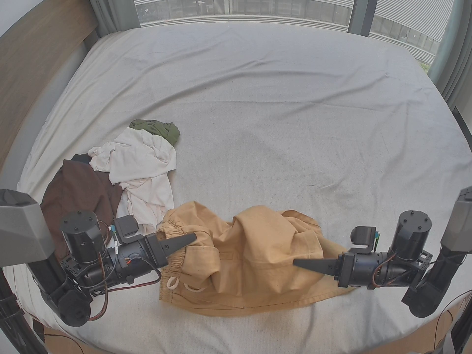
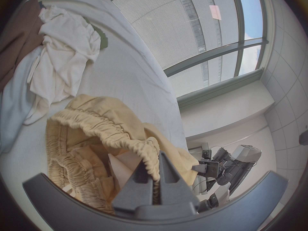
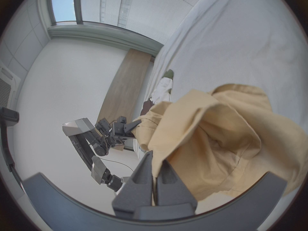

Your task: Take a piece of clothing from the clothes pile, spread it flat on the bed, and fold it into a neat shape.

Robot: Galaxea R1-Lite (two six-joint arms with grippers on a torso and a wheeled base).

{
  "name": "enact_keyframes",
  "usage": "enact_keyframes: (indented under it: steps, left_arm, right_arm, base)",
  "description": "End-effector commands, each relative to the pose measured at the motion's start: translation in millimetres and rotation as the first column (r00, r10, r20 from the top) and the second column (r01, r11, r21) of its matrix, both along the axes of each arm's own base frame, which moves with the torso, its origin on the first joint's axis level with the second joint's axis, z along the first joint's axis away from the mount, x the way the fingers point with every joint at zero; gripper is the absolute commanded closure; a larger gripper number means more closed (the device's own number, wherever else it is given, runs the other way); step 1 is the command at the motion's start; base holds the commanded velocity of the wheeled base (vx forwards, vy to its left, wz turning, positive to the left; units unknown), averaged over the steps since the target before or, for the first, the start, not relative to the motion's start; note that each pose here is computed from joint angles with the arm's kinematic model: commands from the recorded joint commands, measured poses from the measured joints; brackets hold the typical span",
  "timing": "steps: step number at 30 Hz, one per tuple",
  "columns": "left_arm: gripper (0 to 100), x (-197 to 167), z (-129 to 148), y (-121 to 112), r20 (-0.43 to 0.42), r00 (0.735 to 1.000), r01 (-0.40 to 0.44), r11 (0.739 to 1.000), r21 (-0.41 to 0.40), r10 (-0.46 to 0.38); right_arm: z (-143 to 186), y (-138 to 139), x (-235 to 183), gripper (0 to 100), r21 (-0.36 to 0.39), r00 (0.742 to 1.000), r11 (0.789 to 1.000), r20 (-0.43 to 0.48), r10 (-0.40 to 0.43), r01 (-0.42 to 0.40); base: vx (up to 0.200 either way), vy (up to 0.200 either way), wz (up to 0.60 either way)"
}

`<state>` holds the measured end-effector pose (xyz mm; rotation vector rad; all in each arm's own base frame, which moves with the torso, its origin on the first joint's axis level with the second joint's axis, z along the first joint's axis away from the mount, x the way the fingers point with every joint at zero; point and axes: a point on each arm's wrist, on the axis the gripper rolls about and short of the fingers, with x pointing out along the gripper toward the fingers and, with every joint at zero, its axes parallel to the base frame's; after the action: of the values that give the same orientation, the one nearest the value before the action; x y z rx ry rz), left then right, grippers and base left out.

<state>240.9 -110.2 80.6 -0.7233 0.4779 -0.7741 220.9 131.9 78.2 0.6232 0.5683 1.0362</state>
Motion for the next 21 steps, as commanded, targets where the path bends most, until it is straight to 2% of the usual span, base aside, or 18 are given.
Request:
enact_keyframes:
  steps: [1, 10, 21]
  left_arm:
    - [100, -10, 27, 3, 0.097, 0.995, 0.008, 0.999, -0.040, -0.004]
    - [100, -17, 51, 8, 0.188, 0.982, 0.007, 0.997, -0.076, 0.007]
    - [100, -15, 52, 13, 0.206, 0.978, -0.007, 0.998, -0.067, 0.021]
  right_arm:
    - [30, -9, -9, 100, 0.058, 0.995, 0.998, 0.097, -0.020, 0.014]
    - [44, -20, -4, 100, 0.087, 0.986, 0.994, 0.148, -0.073, 0.061]
    - [60, -33, 5, 100, 0.124, 0.968, 0.986, 0.212, -0.137, 0.113]
  base:
    - [0.000, 0.000, 0.00]
    - [0.000, 0.000, 0.00]
    - [0.000, 0.000, 0.00]
